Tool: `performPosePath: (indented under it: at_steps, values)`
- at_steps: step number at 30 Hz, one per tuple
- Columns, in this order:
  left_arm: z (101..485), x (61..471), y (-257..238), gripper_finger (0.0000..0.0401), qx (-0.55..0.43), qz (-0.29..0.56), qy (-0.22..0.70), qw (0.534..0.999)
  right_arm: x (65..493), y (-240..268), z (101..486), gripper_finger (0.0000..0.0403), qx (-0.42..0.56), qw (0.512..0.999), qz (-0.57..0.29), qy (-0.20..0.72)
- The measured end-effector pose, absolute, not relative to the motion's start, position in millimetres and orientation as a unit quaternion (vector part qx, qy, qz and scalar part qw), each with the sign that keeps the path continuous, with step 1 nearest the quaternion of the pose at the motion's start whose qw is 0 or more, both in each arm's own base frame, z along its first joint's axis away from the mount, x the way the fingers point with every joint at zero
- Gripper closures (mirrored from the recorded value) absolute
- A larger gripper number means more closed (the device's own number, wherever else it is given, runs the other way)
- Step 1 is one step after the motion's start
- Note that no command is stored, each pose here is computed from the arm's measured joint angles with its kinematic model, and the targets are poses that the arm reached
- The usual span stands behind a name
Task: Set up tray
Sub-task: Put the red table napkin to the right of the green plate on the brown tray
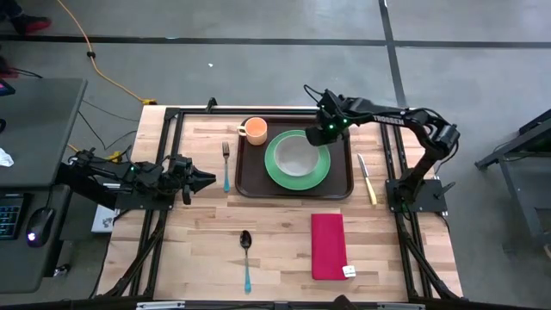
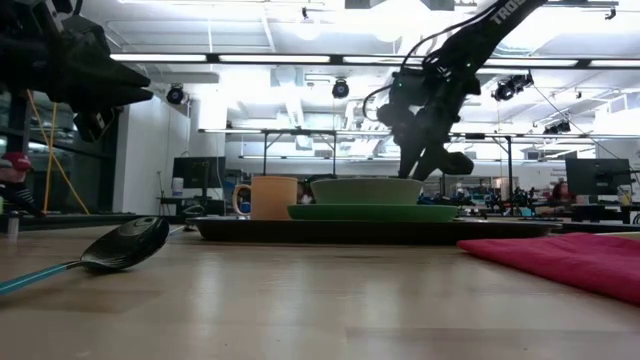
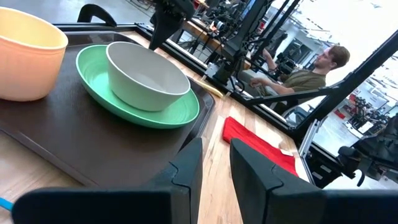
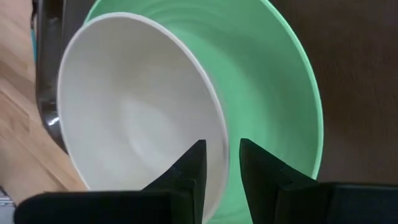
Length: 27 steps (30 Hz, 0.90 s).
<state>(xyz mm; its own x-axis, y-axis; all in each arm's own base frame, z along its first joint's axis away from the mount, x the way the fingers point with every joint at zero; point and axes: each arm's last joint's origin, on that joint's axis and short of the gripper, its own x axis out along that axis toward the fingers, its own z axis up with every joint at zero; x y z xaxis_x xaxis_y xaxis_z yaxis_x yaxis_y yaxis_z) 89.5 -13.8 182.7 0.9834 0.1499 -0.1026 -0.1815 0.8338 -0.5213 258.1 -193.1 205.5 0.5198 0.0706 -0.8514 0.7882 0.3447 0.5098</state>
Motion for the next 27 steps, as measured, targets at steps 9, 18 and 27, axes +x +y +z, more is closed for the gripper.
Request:
performPosePath:
  at_steps: [9,18,27]
  values:
    - [182.2,89.5,-13.7,0.0290,-0.274,0.087,0.031,0.957,240.7,-193.6,220.1,0.0329,0.520,0.699,-0.255,0.419]
    - [182.0,89.4,-13.7,0.0290,-0.274,0.088,0.032,0.957,216.7,-167.4,240.0,0.0329,0.535,0.650,-0.258,0.474]
    - [181.0,89.3,-13.7,0.0290,-0.274,0.089,0.036,0.957,207.0,-122.7,262.4,0.0329,0.534,0.618,-0.245,0.523]
